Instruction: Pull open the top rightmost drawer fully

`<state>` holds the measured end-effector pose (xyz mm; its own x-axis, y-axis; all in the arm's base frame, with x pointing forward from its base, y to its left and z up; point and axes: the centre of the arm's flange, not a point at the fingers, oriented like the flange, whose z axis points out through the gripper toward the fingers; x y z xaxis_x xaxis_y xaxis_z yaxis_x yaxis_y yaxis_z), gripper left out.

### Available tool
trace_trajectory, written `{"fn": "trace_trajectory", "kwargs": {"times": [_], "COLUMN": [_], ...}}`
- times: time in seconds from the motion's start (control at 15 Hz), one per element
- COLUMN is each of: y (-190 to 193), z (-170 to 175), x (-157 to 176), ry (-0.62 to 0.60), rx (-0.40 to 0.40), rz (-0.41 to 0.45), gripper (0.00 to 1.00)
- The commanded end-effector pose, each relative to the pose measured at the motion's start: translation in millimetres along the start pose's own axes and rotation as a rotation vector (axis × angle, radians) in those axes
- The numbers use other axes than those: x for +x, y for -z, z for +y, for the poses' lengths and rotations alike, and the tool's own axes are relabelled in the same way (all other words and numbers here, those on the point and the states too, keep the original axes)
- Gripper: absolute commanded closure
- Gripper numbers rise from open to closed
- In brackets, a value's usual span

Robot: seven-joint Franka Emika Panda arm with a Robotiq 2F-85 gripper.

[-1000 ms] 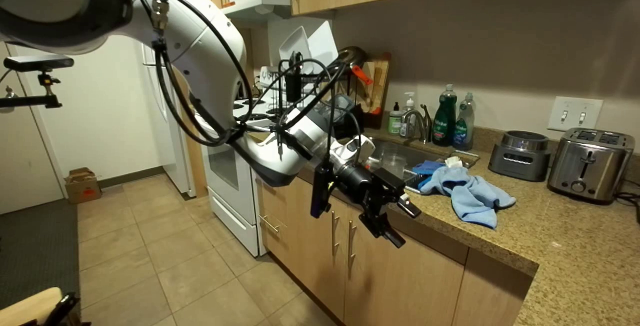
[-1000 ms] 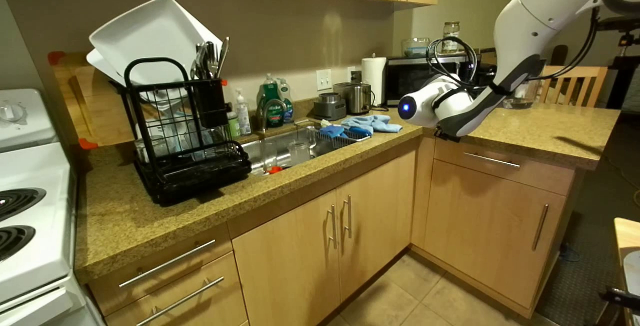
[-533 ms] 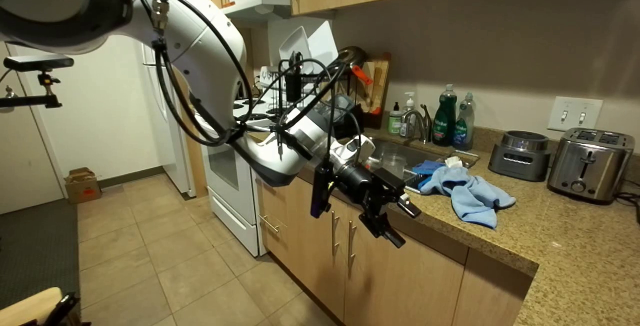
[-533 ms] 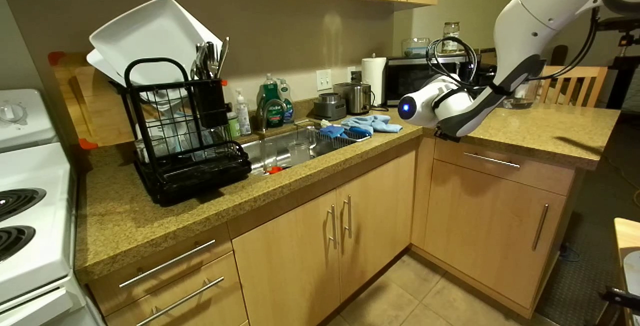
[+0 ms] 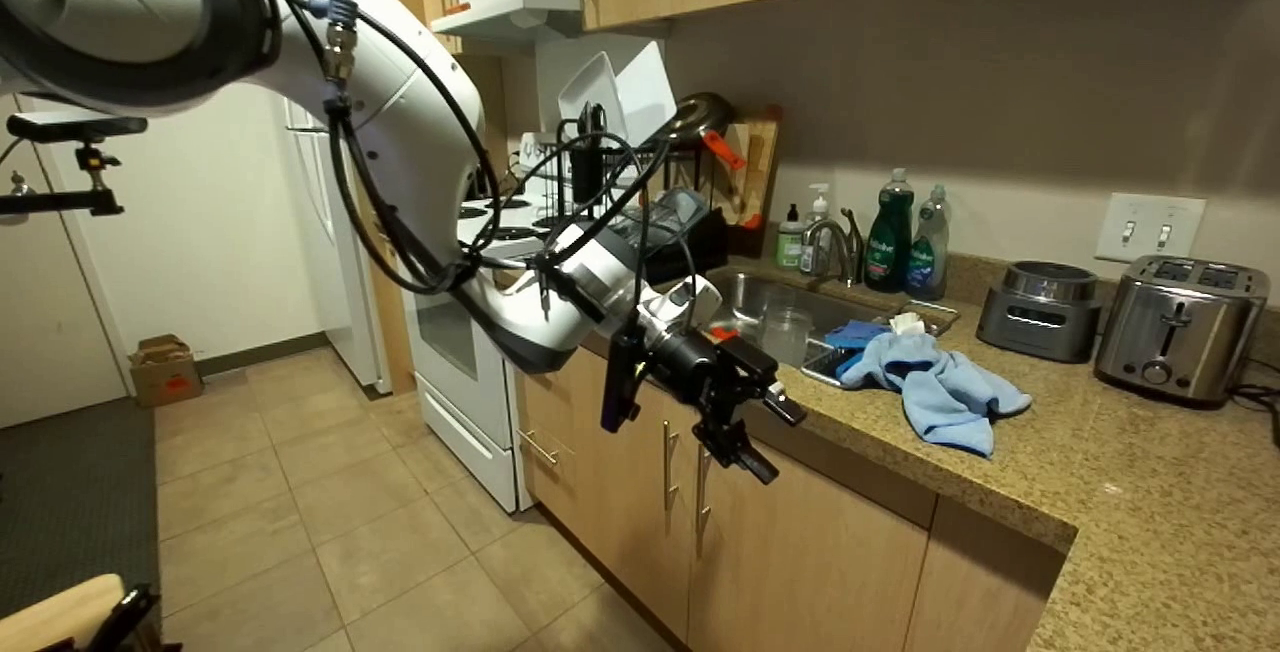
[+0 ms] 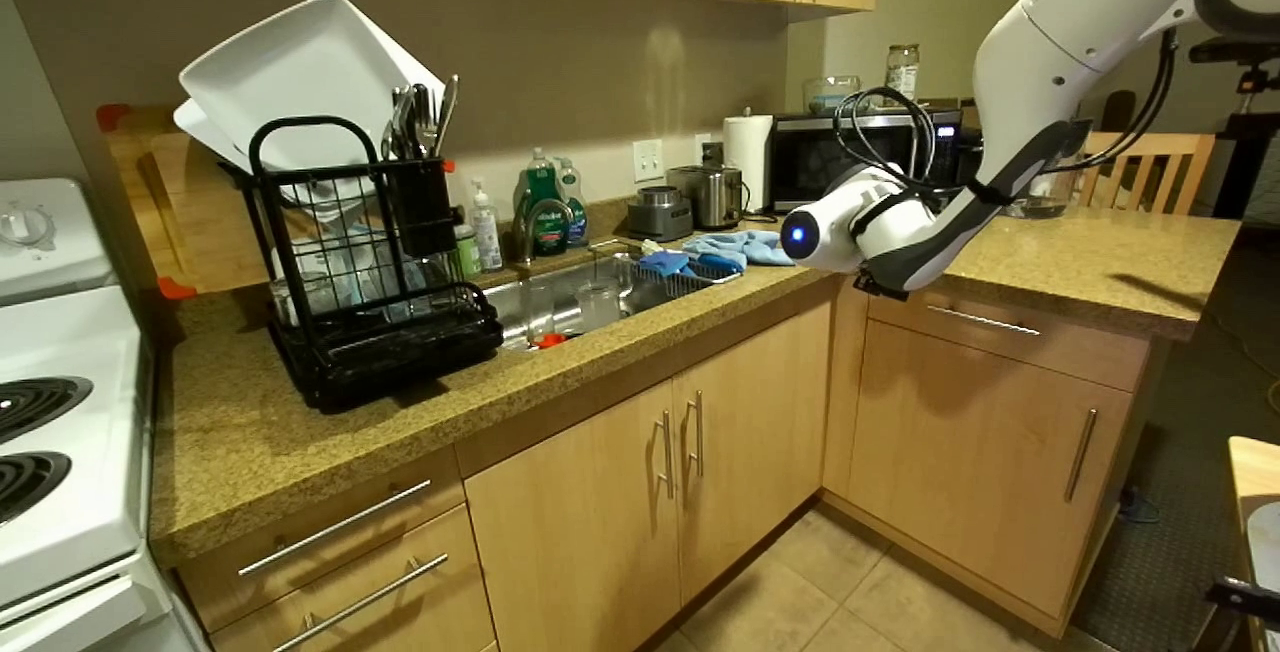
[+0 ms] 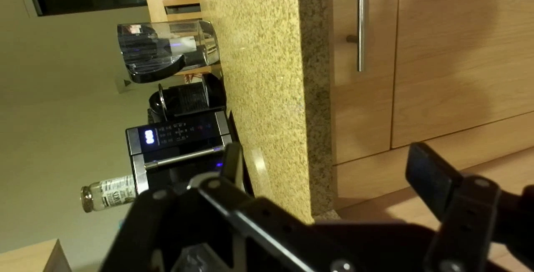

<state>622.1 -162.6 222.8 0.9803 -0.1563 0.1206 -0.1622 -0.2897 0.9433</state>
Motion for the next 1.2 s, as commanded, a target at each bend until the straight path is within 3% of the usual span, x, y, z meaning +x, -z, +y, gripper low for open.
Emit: {"fn": "trace_trajectory", "kwargs": {"times": [0.0, 0.27, 0.67, 1.13], "y": [32.9, 53.6, 43.0, -11.1], "z": [-35.5, -91.3, -166.1, -195.6], "x": [-11.1, -21.4, -32.5, -5.7], "ry": [0.041, 0.111, 0.204, 0.230], "rx": [-0.048, -0.131, -0.238, -0.249], "rz": [0.034, 0.055, 0.042, -0.011], "gripper": [0.00, 0.00, 0.00, 0.00]}}
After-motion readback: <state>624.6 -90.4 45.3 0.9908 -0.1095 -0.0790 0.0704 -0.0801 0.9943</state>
